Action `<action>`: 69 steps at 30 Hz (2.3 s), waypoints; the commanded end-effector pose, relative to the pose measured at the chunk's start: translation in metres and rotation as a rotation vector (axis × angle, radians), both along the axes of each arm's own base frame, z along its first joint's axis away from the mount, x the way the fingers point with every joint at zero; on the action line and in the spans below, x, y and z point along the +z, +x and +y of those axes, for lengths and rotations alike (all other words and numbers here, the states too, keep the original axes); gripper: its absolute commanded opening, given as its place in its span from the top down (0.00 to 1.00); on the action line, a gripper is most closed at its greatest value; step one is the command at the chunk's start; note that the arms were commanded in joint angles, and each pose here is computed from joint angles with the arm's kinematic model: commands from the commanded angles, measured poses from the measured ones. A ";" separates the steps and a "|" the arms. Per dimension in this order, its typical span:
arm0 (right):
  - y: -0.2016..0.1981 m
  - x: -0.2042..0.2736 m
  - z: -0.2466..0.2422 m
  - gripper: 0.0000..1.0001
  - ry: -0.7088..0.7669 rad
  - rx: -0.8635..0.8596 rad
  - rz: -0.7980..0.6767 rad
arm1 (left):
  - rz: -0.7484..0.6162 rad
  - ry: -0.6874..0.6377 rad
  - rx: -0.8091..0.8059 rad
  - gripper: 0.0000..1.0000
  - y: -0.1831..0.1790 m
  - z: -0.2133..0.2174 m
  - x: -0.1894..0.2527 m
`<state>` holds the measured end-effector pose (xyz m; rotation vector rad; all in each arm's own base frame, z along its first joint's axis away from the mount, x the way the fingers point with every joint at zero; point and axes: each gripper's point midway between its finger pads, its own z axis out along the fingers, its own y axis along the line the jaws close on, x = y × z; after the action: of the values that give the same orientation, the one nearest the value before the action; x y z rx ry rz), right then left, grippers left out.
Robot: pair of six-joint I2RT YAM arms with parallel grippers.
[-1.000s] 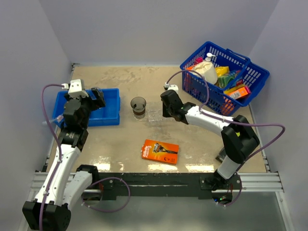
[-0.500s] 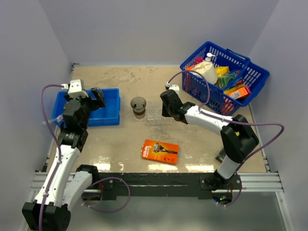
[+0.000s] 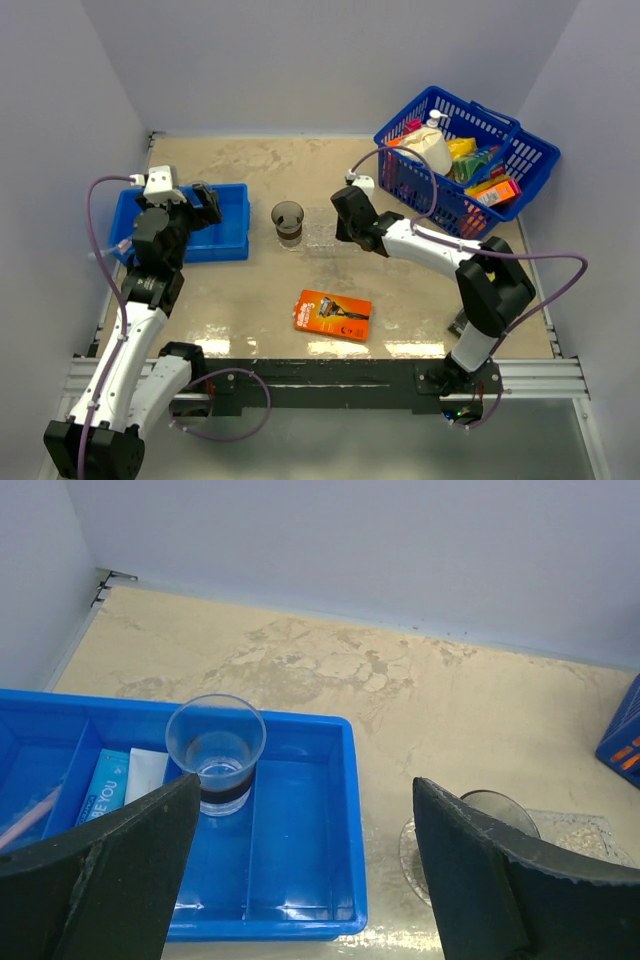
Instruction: Prepare toiletry sets of a toothbrush and toothpaste on the tray
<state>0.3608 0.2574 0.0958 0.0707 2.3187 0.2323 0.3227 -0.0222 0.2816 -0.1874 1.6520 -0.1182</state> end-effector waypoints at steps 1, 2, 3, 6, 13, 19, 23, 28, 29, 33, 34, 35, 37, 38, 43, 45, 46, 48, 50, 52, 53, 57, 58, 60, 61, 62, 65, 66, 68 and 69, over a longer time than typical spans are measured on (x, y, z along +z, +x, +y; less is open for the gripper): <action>0.013 0.014 0.000 1.00 0.005 -0.055 -0.045 | -0.051 -0.007 -0.002 0.09 0.000 -0.002 0.010; 0.013 0.014 0.000 1.00 0.002 -0.057 -0.046 | -0.051 -0.007 -0.001 0.09 0.000 -0.002 0.010; 0.014 0.013 0.001 1.00 0.001 -0.057 -0.045 | -0.053 -0.007 -0.004 0.09 0.000 -0.002 0.011; 0.014 0.015 0.002 1.00 0.006 -0.056 -0.045 | -0.053 -0.007 -0.005 0.09 0.000 -0.003 0.011; 0.017 0.013 0.001 1.00 -0.001 -0.064 -0.046 | -0.054 -0.006 -0.007 0.09 0.000 -0.003 0.011; 0.017 0.011 0.003 1.00 0.003 -0.062 -0.042 | -0.053 -0.006 -0.007 0.09 0.000 -0.003 0.011; 0.018 0.011 0.003 1.00 0.003 -0.062 -0.042 | -0.050 -0.004 -0.007 0.09 0.000 -0.003 0.010; 0.017 0.010 0.004 1.00 0.003 -0.058 -0.038 | -0.051 -0.004 -0.007 0.09 0.000 -0.003 0.010; 0.017 0.011 0.004 0.99 0.005 -0.057 -0.039 | -0.053 -0.004 -0.007 0.09 0.000 -0.003 0.011; 0.018 0.011 0.005 0.89 0.006 -0.055 -0.036 | -0.053 -0.004 -0.005 0.09 0.000 -0.003 0.011; 0.018 0.012 0.005 0.87 0.005 -0.056 -0.037 | -0.053 -0.004 -0.005 0.09 0.000 -0.003 0.011; 0.017 0.011 0.005 0.85 0.005 -0.055 -0.035 | -0.053 -0.004 -0.005 0.09 0.000 -0.003 0.011; 0.018 0.011 0.005 0.80 0.006 -0.057 -0.037 | -0.053 -0.004 -0.007 0.09 0.000 -0.004 0.011; 0.017 0.011 0.006 0.79 0.008 -0.053 -0.036 | -0.053 -0.004 -0.007 0.09 0.000 -0.004 0.011; 0.018 0.011 0.005 0.70 0.003 -0.057 -0.037 | -0.051 -0.002 -0.007 0.09 0.000 -0.004 0.010; 0.018 0.013 0.005 0.67 0.007 -0.059 -0.041 | -0.051 -0.002 -0.005 0.09 0.000 -0.003 0.010; 0.018 0.014 0.005 0.66 0.007 -0.059 -0.043 | -0.051 -0.002 -0.005 0.09 0.000 -0.003 0.010; 0.018 0.015 0.005 0.64 0.008 -0.058 -0.045 | -0.050 -0.002 -0.005 0.10 0.000 -0.003 0.010; 0.019 0.015 0.004 0.63 0.005 -0.061 -0.049 | -0.050 -0.002 -0.005 0.09 0.000 -0.003 0.010; 0.019 0.017 0.004 0.62 0.006 -0.063 -0.052 | -0.053 -0.001 -0.006 0.09 0.000 -0.003 0.011; 0.019 0.018 0.003 0.62 0.006 -0.065 -0.054 | -0.051 -0.001 -0.006 0.10 0.000 -0.003 0.010; 0.020 0.022 0.004 0.61 0.014 -0.064 -0.061 | -0.051 -0.001 -0.006 0.09 0.000 -0.003 0.010; 0.019 0.022 0.004 0.61 0.016 -0.063 -0.062 | -0.053 -0.001 -0.006 0.09 0.000 -0.003 0.011; 0.020 0.024 0.004 0.60 0.017 -0.063 -0.066 | -0.053 -0.001 -0.004 0.09 0.000 -0.003 0.011; 0.020 0.025 0.004 0.61 0.018 -0.062 -0.068 | -0.053 -0.001 -0.004 0.09 0.000 -0.003 0.011; 0.020 0.025 0.004 0.61 0.019 -0.060 -0.067 | -0.053 -0.001 -0.004 0.09 0.000 -0.003 0.011; 0.020 0.028 0.004 0.60 0.024 -0.057 -0.075 | -0.051 -0.001 -0.004 0.09 0.000 -0.003 0.010; 0.019 0.028 0.004 0.60 0.027 -0.055 -0.076 | -0.050 0.001 -0.004 0.09 0.000 -0.003 0.010; 0.020 0.031 0.004 0.59 0.029 -0.056 -0.083 | -0.050 0.001 -0.006 0.09 0.000 -0.003 0.010; 0.019 0.032 0.002 0.59 0.025 -0.057 -0.086 | -0.048 0.001 -0.006 0.09 0.001 -0.003 0.009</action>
<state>0.3700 0.2585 0.0961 0.0993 2.3097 0.2004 0.3223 -0.0263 0.2818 -0.1763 1.6530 -0.1272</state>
